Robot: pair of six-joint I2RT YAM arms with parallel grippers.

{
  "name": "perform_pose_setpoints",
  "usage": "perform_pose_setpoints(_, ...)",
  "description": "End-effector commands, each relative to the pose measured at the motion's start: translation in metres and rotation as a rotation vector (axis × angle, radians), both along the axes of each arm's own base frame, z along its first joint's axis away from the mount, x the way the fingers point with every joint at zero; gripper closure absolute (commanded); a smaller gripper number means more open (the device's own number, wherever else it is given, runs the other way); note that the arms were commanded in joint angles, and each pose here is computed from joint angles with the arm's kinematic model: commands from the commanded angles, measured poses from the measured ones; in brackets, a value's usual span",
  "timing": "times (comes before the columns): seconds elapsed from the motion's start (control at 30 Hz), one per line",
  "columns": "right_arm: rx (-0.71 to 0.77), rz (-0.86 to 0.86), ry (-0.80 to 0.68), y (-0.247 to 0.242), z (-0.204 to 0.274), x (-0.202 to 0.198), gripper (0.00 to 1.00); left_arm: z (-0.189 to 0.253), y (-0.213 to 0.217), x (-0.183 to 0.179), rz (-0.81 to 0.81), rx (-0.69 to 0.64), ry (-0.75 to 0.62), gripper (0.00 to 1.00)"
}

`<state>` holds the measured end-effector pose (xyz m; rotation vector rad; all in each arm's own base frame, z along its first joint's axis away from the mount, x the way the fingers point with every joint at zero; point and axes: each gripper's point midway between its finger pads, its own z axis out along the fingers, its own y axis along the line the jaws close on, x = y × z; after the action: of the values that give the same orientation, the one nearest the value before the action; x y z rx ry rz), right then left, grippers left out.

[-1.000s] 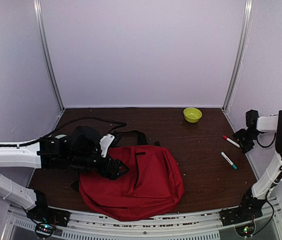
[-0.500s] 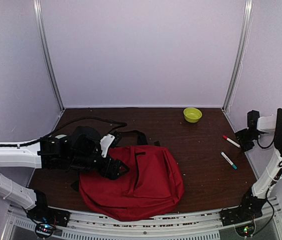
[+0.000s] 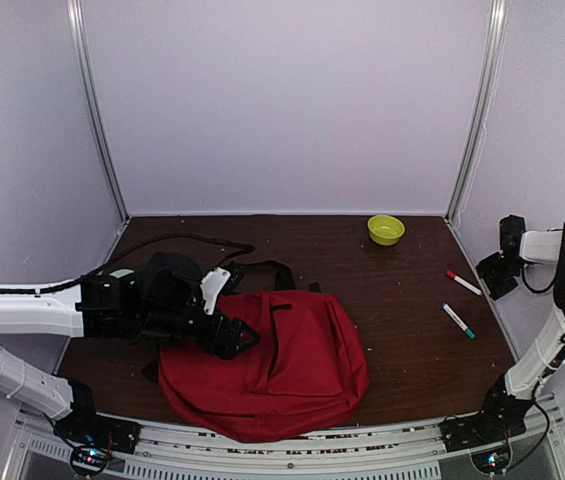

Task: Pack the student bag
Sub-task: Adjust the pen at the corner of the board.

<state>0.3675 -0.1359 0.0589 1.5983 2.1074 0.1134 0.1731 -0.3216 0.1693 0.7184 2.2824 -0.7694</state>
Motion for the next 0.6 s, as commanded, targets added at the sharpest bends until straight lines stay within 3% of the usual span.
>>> perform_pose_setpoints(0.0,-0.151,0.059,0.024,-0.019,0.022,0.001,0.42,0.011,-0.005,0.001,-0.018,-0.042,-0.036,0.2)
perform_pose_setpoints(0.27,-0.135,0.225,0.191,-0.021,0.023,0.02,0.31,0.01,-0.007,0.0,-0.026,-0.042,-0.037,0.21)
perform_pose_setpoints(0.43,-0.121,0.285,0.117,-0.015,0.023,0.038,0.24,0.009,-0.008,0.0,-0.03,-0.042,-0.034,0.21)
perform_pose_setpoints(0.57,-0.118,0.316,0.058,-0.009,0.026,0.044,0.27,0.008,-0.009,0.0,-0.029,-0.044,-0.03,0.21)
